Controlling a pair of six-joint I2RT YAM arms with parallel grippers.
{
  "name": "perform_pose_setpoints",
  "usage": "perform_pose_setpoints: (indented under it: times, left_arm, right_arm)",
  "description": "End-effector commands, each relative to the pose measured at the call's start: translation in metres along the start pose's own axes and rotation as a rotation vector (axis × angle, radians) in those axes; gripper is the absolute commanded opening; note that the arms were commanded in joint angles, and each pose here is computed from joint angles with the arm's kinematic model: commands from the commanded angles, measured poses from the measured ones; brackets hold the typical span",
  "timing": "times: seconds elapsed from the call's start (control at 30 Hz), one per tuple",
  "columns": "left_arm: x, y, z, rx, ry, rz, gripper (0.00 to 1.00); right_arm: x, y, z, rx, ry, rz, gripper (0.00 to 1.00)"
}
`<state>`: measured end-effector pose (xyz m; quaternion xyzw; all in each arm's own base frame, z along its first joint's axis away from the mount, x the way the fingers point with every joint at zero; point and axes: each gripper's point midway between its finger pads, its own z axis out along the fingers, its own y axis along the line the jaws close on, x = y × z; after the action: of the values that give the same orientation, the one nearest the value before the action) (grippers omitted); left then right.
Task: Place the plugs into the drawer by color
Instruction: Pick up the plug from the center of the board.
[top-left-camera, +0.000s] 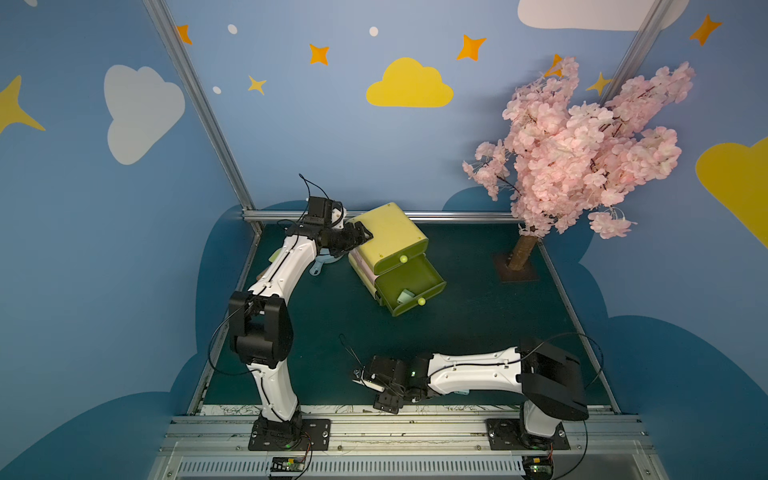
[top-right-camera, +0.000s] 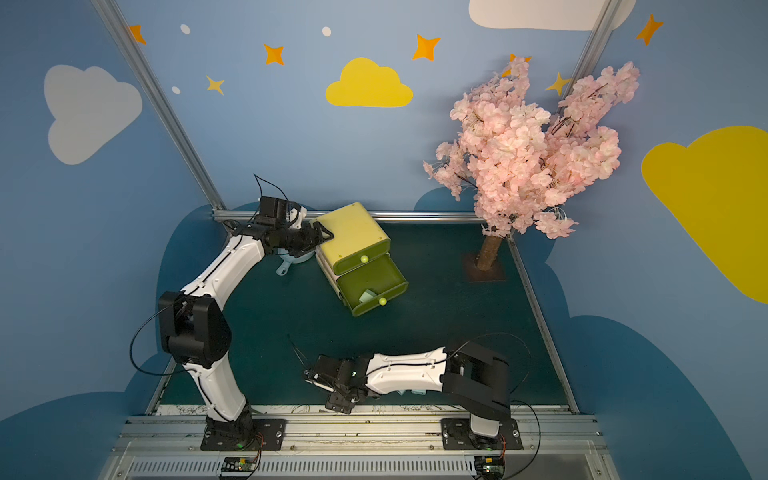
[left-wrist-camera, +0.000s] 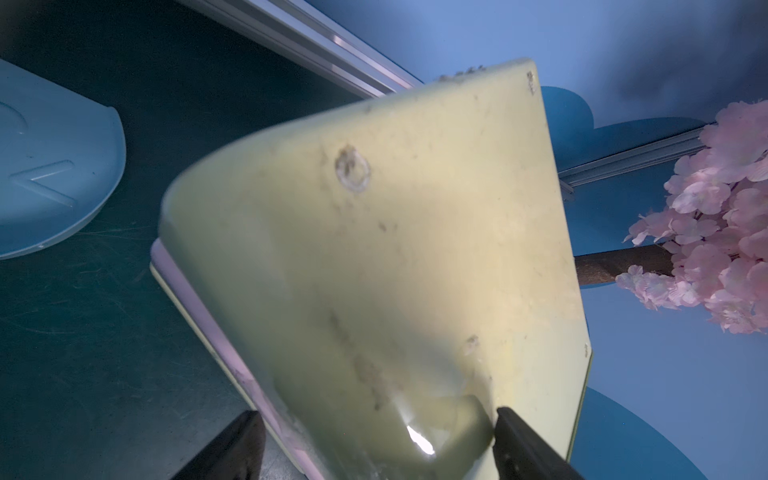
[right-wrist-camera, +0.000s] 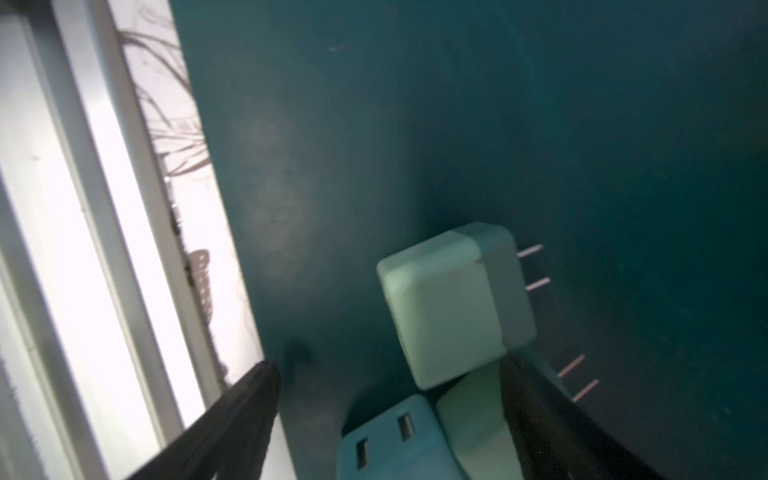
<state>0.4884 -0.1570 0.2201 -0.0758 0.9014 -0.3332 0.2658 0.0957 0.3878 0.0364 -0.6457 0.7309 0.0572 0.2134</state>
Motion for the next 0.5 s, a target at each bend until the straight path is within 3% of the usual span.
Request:
perform_pose_setpoints:
  times: [0.0, 0.2, 0.47]
  left_arm:
    - [0.012, 0.009, -0.002, -0.042, 0.029, -0.005, 0.87]
    - [0.014, 0.007, -0.003, -0.039, 0.032, -0.001, 0.87]
    - [0.015, 0.006, -0.002, -0.037, 0.029, -0.002, 0.87]
  right_arm:
    - [-0.015, -0.022, 0.003, 0.106, -0.03, -0.009, 0.88]
    - [-0.011, -0.05, 0.009, 0.129, -0.025, 0.045, 0.88]
    - [-0.021, -0.076, 0.002, 0.141, -0.063, 0.093, 0.8]
